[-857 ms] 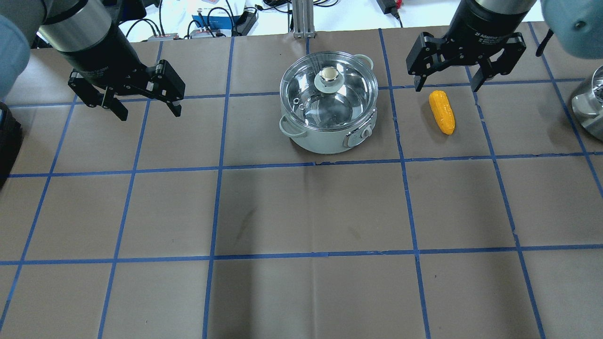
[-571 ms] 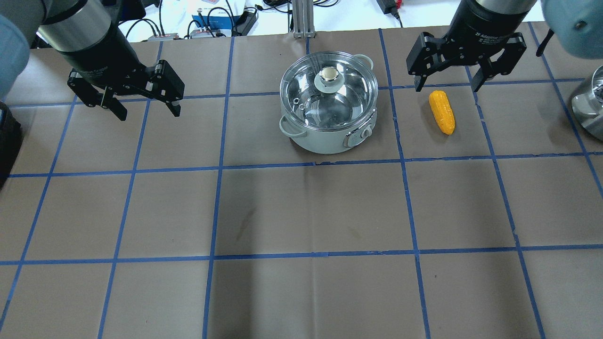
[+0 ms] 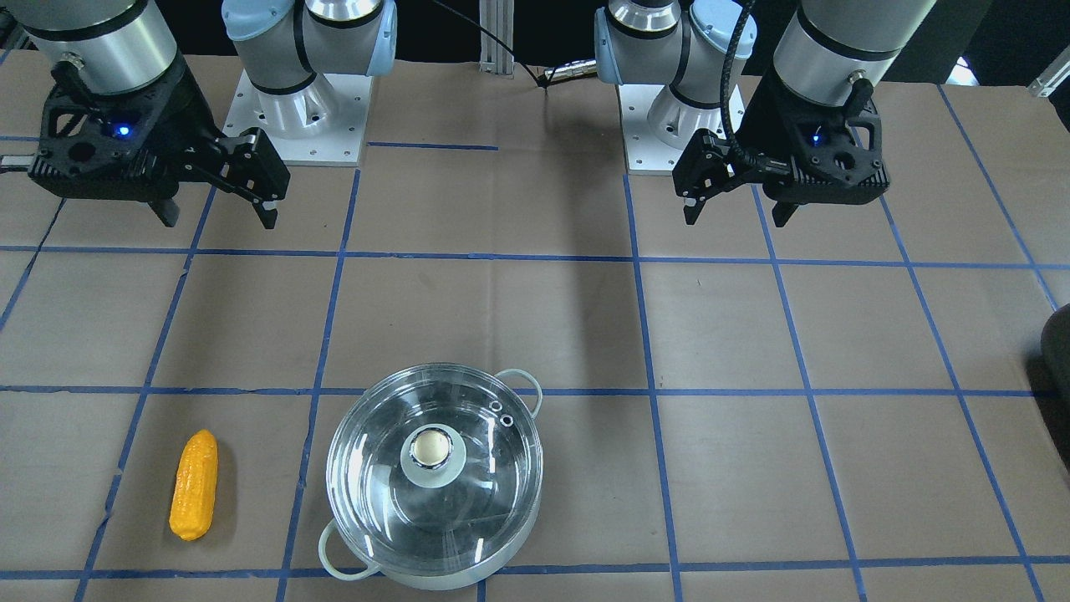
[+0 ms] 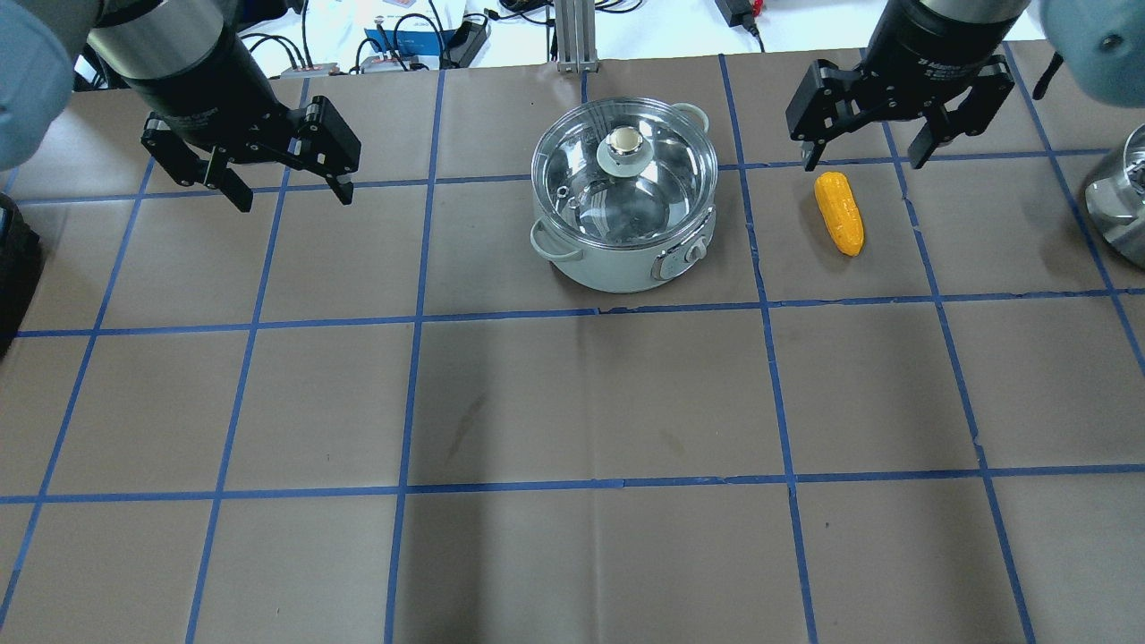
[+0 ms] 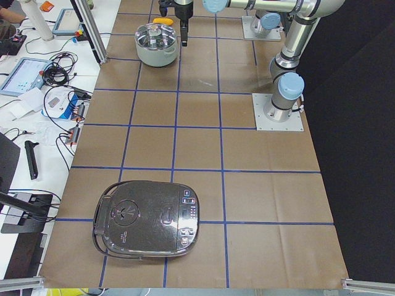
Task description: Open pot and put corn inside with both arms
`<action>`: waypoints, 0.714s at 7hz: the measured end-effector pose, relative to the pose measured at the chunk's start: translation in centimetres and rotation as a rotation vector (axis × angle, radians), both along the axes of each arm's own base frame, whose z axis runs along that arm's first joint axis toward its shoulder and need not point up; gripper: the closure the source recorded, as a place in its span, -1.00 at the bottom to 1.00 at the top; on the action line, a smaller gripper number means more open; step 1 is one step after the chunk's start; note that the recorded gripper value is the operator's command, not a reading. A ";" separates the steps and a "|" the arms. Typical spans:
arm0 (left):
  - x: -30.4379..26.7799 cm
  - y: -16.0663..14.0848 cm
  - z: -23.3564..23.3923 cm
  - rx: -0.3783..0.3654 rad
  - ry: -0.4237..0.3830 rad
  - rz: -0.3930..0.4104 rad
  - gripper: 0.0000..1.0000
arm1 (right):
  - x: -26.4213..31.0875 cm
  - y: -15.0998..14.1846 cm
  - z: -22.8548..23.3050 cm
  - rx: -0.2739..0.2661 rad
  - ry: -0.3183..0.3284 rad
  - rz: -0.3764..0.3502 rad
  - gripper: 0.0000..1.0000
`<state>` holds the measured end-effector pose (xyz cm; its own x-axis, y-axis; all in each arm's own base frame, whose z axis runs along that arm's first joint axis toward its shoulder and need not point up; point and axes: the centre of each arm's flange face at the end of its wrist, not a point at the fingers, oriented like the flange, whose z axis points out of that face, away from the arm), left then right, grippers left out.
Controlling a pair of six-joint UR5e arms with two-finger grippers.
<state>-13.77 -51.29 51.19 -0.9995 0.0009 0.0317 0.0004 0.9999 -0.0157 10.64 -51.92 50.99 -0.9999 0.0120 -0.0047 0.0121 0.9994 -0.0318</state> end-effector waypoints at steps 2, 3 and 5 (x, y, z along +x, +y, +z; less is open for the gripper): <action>-6.7 -3.9 -1.4 0.002 0.001 -0.040 -1.00 | -5.4 -5.3 -4.0 -0.024 0.005 -0.032 -1.00; -11.9 -6.9 -3.4 -0.005 0.001 -0.053 -1.00 | -6.8 -8.3 -7.7 -0.019 0.004 -0.041 -1.00; -20.1 -12.7 -7.0 -0.058 0.027 -0.068 -1.00 | -8.2 -13.3 -16.3 -0.006 0.012 -0.043 -1.00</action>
<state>-33.92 -63.95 44.16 -0.9958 0.0719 0.0566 0.0676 0.9949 -0.0750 2.42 -65.27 34.66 -0.9985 0.0549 0.0071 0.0545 0.9978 -0.0385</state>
